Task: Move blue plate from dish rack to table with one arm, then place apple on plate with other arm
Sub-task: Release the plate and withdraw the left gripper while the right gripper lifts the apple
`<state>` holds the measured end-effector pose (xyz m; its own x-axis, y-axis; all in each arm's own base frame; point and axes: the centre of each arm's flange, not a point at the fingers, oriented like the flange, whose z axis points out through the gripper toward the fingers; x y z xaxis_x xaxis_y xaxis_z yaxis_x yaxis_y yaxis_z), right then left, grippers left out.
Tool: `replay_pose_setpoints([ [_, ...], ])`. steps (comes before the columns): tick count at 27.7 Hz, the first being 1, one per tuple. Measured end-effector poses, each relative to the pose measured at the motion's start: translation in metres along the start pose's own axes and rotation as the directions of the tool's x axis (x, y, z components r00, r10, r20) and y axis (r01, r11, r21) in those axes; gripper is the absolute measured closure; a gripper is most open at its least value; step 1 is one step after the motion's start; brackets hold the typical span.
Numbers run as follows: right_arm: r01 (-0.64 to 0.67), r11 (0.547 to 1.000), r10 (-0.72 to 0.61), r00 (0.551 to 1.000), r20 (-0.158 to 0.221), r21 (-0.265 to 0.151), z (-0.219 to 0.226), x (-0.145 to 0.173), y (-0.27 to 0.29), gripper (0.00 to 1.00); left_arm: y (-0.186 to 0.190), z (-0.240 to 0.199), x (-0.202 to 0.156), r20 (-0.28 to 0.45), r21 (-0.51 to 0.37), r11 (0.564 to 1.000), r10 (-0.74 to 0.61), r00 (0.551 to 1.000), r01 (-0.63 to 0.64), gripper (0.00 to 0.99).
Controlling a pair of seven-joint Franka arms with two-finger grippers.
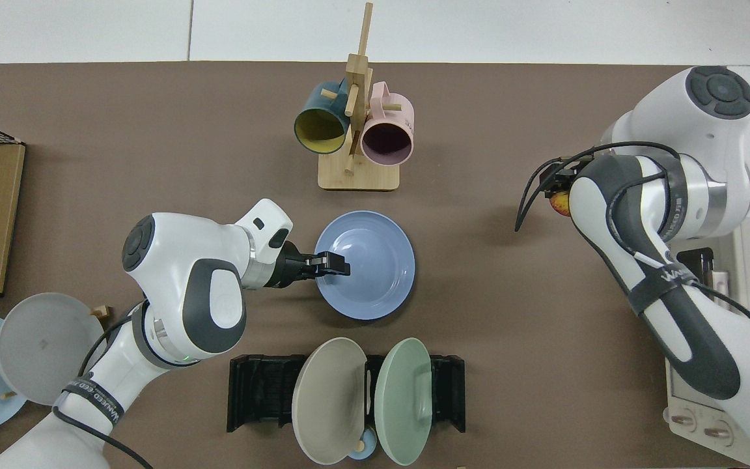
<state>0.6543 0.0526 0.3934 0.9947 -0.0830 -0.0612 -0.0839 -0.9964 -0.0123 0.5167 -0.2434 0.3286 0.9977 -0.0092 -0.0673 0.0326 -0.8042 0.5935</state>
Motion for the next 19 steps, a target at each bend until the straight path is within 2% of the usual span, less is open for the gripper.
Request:
replay_pose_setpoints([
  [1, -0.004, 1.0, 0.004, 1.0, 0.0, 0.004, -0.003, -0.001, -0.003, 0.21, 0.0, 0.0, 0.0, -0.004, 0.001, 1.0, 0.001, 1.0, -0.001, 0.304],
  [2, -0.007, 1.0, 0.007, 1.0, -0.001, 0.005, -0.005, -0.003, -0.007, 0.21, 0.0, -0.001, 0.001, -0.007, 0.002, 1.0, 0.001, 1.0, -0.001, 0.203],
  [4, -0.011, 1.0, 0.011, 1.0, 0.001, 0.006, -0.009, -0.006, -0.013, 0.21, 0.0, -0.001, 0.001, -0.011, 0.01, 1.0, 0.001, 1.0, -0.001, 0.123],
  [5, -0.01, 1.0, 0.01, 1.0, 0.003, 0.006, -0.011, -0.007, -0.016, 0.21, 0.0, -0.002, 0.002, -0.012, 0.017, 1.0, 0.0, 1.0, 0.0, 0.022],
  [10, 0.008, 1.0, -0.008, 1.0, 0.01, 0.01, -0.018, -0.014, -0.03, 0.21, 0.003, -0.015, 0.008, -0.028, 0.099, 0.995, 0.014, 1.0, -0.011, 0.0],
  [13, 0.005, 1.0, -0.005, 1.0, 0.023, 0.031, -0.019, -0.016, -0.035, 0.21, 0.008, -0.037, 0.012, -0.013, 0.183, 0.982, 0.047, 0.999, -0.044, 0.0],
  [19, 0.005, 0.999, -0.008, 0.996, 0.084, 0.034, -0.018, -0.025, -0.035, 0.21, 0.018, -0.126, 0.022, 0.052, 0.399, 0.904, 0.141, 0.989, -0.15, 0.0],
])
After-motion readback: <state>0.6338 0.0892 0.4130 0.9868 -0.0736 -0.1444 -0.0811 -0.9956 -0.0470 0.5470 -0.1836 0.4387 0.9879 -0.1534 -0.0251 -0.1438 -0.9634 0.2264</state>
